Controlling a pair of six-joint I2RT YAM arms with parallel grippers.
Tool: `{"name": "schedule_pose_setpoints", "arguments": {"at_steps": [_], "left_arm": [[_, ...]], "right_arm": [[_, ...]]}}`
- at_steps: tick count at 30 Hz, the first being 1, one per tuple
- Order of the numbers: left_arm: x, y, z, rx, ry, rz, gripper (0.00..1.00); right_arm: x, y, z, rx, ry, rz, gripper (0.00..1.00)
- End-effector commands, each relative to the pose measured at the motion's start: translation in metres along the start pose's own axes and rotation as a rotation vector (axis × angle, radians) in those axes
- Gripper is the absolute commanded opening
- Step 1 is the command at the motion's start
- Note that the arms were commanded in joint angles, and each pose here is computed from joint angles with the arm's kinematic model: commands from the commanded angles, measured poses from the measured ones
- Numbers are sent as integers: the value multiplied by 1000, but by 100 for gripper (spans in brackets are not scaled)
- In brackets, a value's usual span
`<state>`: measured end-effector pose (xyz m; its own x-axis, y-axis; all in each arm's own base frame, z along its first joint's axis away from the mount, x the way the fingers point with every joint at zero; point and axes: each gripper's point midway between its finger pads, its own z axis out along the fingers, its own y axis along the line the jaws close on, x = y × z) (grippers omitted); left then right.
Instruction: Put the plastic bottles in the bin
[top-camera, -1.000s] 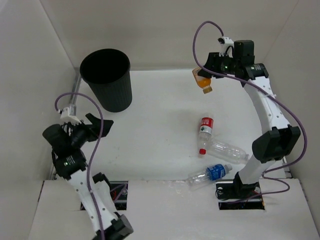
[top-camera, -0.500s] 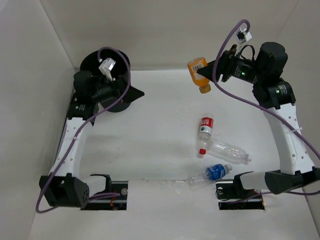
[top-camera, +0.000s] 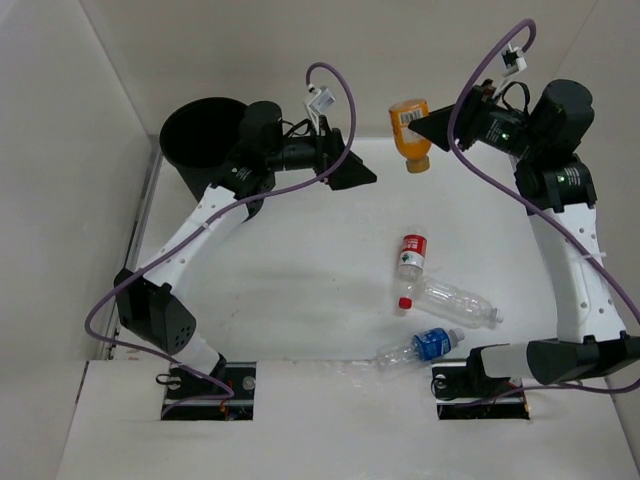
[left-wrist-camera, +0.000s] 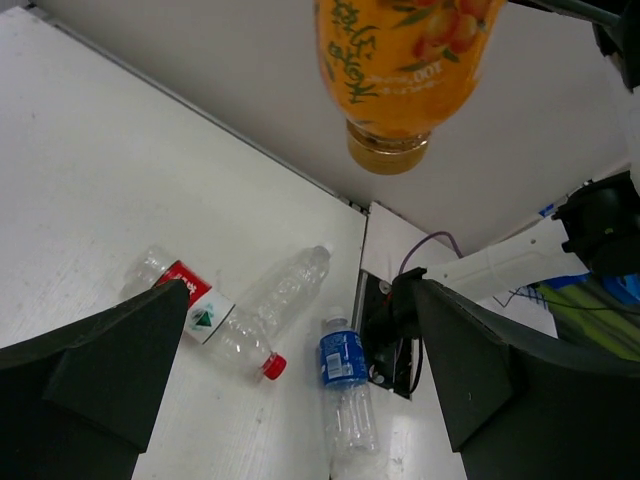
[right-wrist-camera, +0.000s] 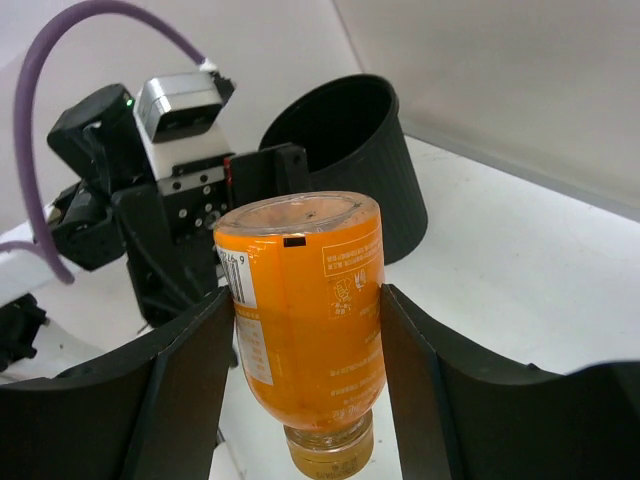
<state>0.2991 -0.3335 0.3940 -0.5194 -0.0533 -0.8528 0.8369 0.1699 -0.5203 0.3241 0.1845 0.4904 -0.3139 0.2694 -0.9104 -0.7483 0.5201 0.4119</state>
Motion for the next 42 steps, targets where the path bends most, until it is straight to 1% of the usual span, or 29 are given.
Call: {"name": "schedule_pose_setpoints", "arguments": {"at_steps": [1,4,7,17,26,27,29,30,31,32,33,34,35,36,37,38,39,40,42], "left_arm": [[-33,-36,7,88,-70,126,100],[-36,-48,18,124,-66,144,100],[-38,-51,28,135,-70,153,100],[-49,-63,57,186,-80,192,100],[-56,-76,69,225,-87,229,100],[-54,-76,70,226,-83,229,98],[-51,-77,72,237,-72,235,88],[-49,-77,72,239,-67,237,79],[-47,-78,72,244,-59,239,62],[-44,-77,73,243,-54,240,51],[-43,-76,73,239,-48,241,40],[-41,-75,73,237,-41,240,31],[-40,-75,72,234,-37,245,24],[-39,-74,72,230,-31,247,19],[-38,-74,71,227,-26,251,16],[-37,-73,70,222,-20,253,13],[-36,-71,70,217,-18,258,12],[-36,-68,67,206,-13,263,10],[-37,-60,62,182,-9,269,8]], "right_arm": [[-30,13,-6,-48,-81,-54,0],[-32,10,-9,-37,-87,-54,0],[-31,16,-10,-49,-88,-46,0],[-11,32,-10,-112,-55,12,0],[11,34,-7,-139,-12,53,0],[12,34,-7,-139,-11,54,0],[11,34,-7,-142,-13,54,0],[10,35,-7,-144,-14,53,0],[9,36,-7,-148,-16,54,0],[9,37,-8,-151,-17,57,1],[8,37,-7,-155,-18,60,6],[8,38,-7,-155,-21,62,7],[7,38,-6,-160,-22,65,8],[6,38,-7,-162,-25,68,13],[5,37,-7,-161,-30,74,25],[4,35,-7,-159,-35,78,49],[3,35,-8,-159,-41,78,87],[3,32,-9,-153,-46,83,100],[4,25,-9,-137,-46,91,100]]}}
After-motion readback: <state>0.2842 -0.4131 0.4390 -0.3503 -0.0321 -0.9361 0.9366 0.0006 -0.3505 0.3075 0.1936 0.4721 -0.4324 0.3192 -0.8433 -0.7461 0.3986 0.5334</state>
